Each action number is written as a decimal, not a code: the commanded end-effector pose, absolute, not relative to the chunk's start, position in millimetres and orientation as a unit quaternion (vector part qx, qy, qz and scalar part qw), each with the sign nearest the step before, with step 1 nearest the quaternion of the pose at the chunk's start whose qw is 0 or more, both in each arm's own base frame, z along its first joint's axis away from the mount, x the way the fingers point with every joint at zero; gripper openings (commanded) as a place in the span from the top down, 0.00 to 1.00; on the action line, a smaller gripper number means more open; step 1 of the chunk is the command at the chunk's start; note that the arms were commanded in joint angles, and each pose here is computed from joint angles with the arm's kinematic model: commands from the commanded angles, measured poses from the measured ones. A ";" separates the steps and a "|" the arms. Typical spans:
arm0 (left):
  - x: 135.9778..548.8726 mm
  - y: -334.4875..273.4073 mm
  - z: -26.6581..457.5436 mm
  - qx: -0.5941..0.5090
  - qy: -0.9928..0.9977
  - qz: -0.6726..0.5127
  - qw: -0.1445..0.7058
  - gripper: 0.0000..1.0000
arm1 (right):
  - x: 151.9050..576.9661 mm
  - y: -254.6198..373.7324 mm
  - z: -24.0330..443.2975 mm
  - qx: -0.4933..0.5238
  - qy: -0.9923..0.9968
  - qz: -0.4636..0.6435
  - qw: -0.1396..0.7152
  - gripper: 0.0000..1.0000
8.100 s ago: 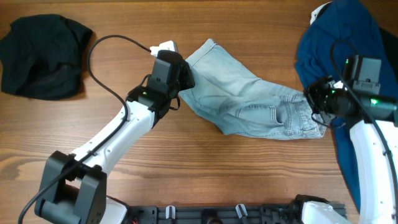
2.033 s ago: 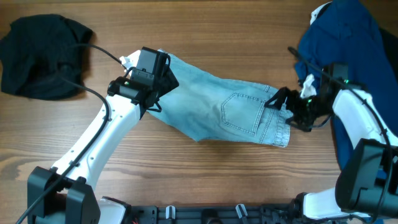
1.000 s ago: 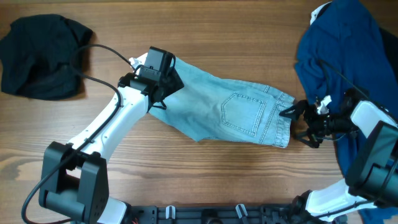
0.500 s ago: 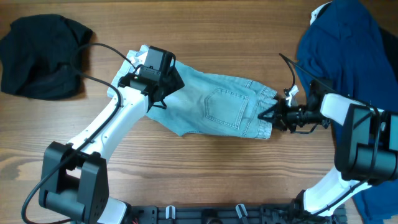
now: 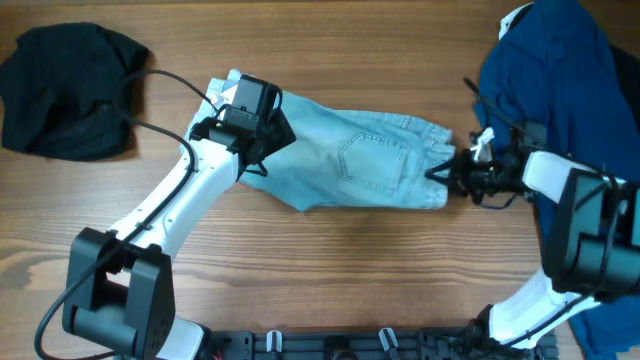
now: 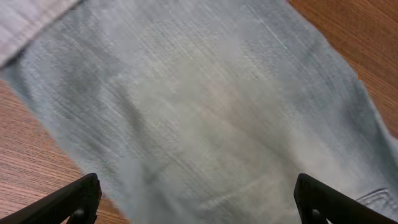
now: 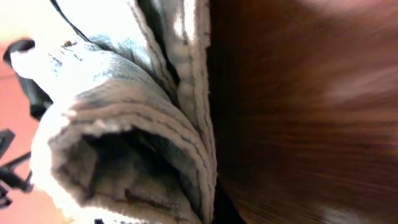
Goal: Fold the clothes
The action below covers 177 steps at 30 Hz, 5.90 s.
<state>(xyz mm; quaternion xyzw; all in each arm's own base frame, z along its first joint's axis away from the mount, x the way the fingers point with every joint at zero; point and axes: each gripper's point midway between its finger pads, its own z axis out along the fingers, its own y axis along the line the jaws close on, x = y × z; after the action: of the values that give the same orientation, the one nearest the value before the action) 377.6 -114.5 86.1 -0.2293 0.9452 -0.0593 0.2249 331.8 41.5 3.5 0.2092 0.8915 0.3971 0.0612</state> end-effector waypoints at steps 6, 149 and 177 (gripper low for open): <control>375.6 -117.0 82.0 -0.216 0.950 -0.059 0.217 0.00 | 365.2 -30.6 126.4 0.187 0.911 0.282 0.234 0.96; 378.7 -219.2 62.3 -0.099 0.957 -0.174 0.209 0.00 | 411.2 71.9 243.1 -0.010 0.925 0.309 0.220 0.00; 389.2 -189.1 35.3 -0.252 0.937 -0.180 0.159 0.08 | 399.9 61.0 245.4 0.004 0.929 0.306 0.210 0.00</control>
<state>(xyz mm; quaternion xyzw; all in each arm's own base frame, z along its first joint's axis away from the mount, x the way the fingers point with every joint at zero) 392.3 -201.0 48.0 -0.2085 0.9411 -0.2001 0.1754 401.1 65.8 230.9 0.0153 0.9315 0.3122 0.1859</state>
